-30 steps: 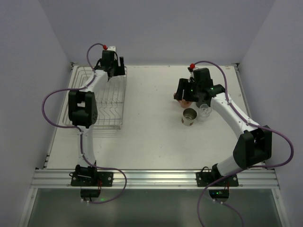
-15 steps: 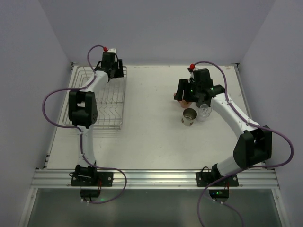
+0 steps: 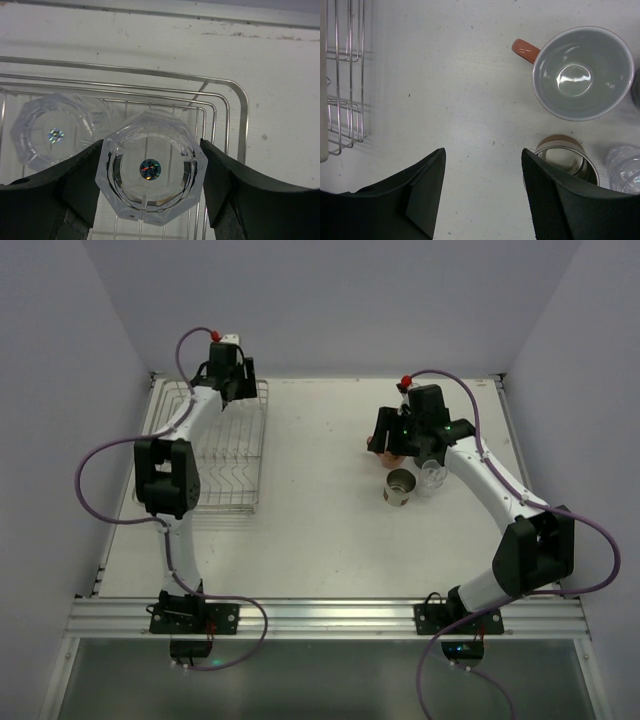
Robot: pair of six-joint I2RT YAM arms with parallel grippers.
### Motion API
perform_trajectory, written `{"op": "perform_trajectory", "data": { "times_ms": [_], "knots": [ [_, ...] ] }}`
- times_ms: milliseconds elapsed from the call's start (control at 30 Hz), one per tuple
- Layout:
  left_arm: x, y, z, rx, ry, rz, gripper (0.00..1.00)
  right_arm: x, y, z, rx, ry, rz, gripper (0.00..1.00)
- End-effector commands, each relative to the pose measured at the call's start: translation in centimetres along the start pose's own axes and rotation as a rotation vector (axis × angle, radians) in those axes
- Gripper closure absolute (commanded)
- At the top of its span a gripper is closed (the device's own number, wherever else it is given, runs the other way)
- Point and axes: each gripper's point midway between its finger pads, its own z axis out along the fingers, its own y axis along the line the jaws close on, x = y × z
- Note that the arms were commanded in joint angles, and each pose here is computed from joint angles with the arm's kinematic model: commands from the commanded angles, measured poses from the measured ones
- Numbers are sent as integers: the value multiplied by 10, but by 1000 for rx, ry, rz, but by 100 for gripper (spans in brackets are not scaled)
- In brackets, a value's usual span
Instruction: Unload the cups from the dish rack
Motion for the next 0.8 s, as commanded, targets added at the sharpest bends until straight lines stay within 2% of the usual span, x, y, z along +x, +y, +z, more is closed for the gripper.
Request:
{"op": "perform_trajectory", "data": {
  "times_ms": [0, 133, 267, 300, 367, 400, 467, 533, 567, 700, 767],
  "knots": [
    [-95, -3, -87, 9, -241, -37, 100, -17, 8, -12, -3, -46, -2, 36],
    [-120, -11, -137, 57, -309, -43, 100, -23, 11, -18, -5, -58, 13, 36],
    [-141, -32, -203, 198, -388, -67, 100, -21, 28, -24, -91, -38, 32, 36],
    [-130, -45, -208, 280, -364, -58, 100, -21, 34, -26, -116, -37, 48, 36],
    [-134, -60, -239, 390, -407, -82, 100, -17, 52, -32, -215, -11, 60, 36],
    [-115, -73, -240, 474, -361, -95, 100, -18, 60, -35, -256, -9, 73, 36],
    [-115, -95, -274, 640, -404, -88, 100, -17, 76, -45, -347, 7, 90, 36],
    [-100, -110, -282, 734, -394, -113, 100, -16, 85, -51, -394, 16, 101, 36],
    [-95, -122, -302, 825, -398, -98, 100, -17, 94, -60, -445, 15, 107, 36],
    [-80, -146, -335, 1042, -419, -113, 100, -16, 120, -87, -629, 14, 137, 36],
    [-60, -153, -338, 1109, -380, -119, 100, -6, 124, -93, -702, 34, 164, 37]
  ]
}}
